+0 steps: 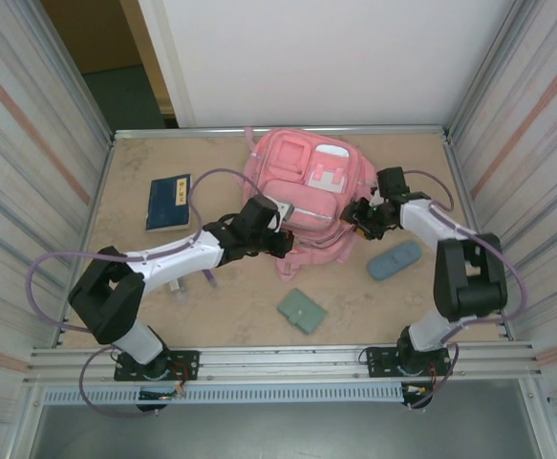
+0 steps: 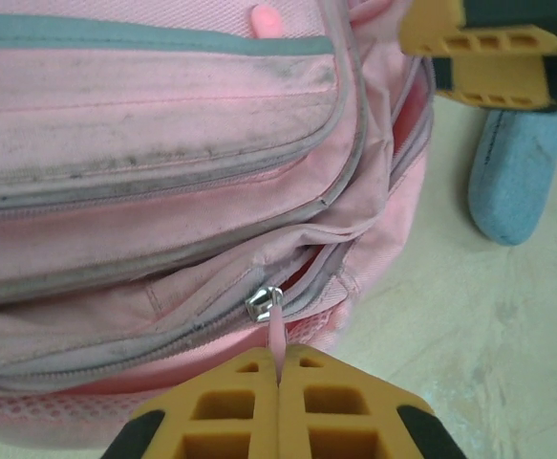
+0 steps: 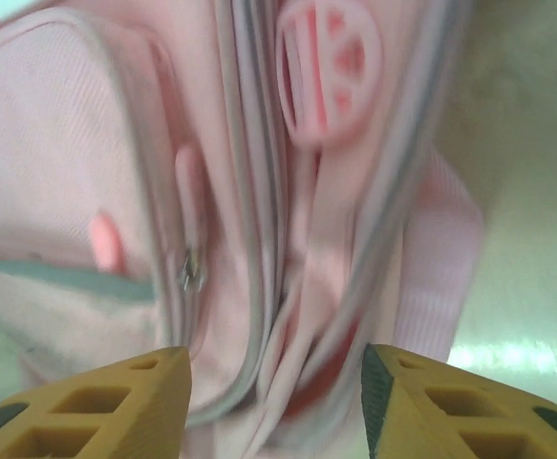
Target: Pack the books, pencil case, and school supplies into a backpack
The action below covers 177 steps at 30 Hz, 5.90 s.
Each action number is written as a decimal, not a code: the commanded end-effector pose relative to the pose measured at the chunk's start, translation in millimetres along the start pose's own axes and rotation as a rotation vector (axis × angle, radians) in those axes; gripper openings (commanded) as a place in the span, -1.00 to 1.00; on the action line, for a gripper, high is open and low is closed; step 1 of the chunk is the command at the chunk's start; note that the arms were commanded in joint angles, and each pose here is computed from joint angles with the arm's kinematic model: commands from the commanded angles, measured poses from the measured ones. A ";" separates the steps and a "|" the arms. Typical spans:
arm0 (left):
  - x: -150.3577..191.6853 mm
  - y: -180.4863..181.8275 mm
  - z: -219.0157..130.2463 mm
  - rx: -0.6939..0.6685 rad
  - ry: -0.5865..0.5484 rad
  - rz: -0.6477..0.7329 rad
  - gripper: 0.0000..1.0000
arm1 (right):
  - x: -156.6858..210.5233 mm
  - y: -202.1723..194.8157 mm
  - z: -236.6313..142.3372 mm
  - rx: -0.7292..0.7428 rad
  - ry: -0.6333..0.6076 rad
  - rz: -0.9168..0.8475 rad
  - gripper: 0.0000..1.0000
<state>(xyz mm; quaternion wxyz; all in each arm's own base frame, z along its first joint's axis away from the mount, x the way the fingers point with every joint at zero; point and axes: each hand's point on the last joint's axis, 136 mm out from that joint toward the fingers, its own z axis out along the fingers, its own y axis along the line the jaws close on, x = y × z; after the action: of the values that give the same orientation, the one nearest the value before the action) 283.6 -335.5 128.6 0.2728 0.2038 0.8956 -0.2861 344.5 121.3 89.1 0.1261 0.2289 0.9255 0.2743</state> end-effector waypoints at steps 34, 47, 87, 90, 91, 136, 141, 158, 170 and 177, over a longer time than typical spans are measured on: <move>20.4 -25.0 23.1 0.201 0.096 -0.099 -1.00 | 90.8 83.2 -51.0 -0.359 -0.407 -1.631 0.00; 44.4 -16.6 48.7 0.129 0.153 -0.101 -0.50 | 89.4 70.9 -81.5 -0.289 -0.531 -1.565 0.01; -2.3 -29.3 11.0 0.194 0.081 0.032 -1.00 | 38.5 -32.0 -109.2 0.085 -0.418 0.312 0.62; -1.4 -33.5 12.4 0.220 0.090 0.039 -1.00 | 57.7 -9.3 -85.1 -0.075 -0.249 0.444 0.84; -1.3 -36.5 12.7 0.234 0.088 0.044 -1.00 | 64.2 3.7 -77.7 -0.122 -0.202 0.444 0.96; 13.4 4.8 -8.6 0.034 0.192 -0.007 -1.00 | 69.7 -2.8 -18.6 0.057 -0.011 0.666 0.21; -13.2 -44.8 -0.4 0.181 0.148 0.023 -1.00 | 95.4 14.9 -28.3 0.031 -0.001 0.672 0.57; -6.6 -59.9 -0.1 0.182 0.097 0.113 -1.00 | 88.7 32.3 -13.8 0.024 -0.058 0.692 -0.63; -8.7 136.0 -18.8 -0.266 0.043 -0.229 -1.00 | 81.9 56.5 -27.7 -0.051 -0.067 0.636 -0.81; -32.8 215.7 -11.3 -0.332 -0.013 -0.377 -1.00 | 96.9 76.9 -19.3 -0.036 -0.050 0.563 -0.81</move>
<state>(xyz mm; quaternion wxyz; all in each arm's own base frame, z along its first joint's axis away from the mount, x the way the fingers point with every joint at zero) 384.1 -208.4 79.0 0.2310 0.0392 0.9454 -0.2264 280.2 218.6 138.7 0.0506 0.4916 0.8023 0.3349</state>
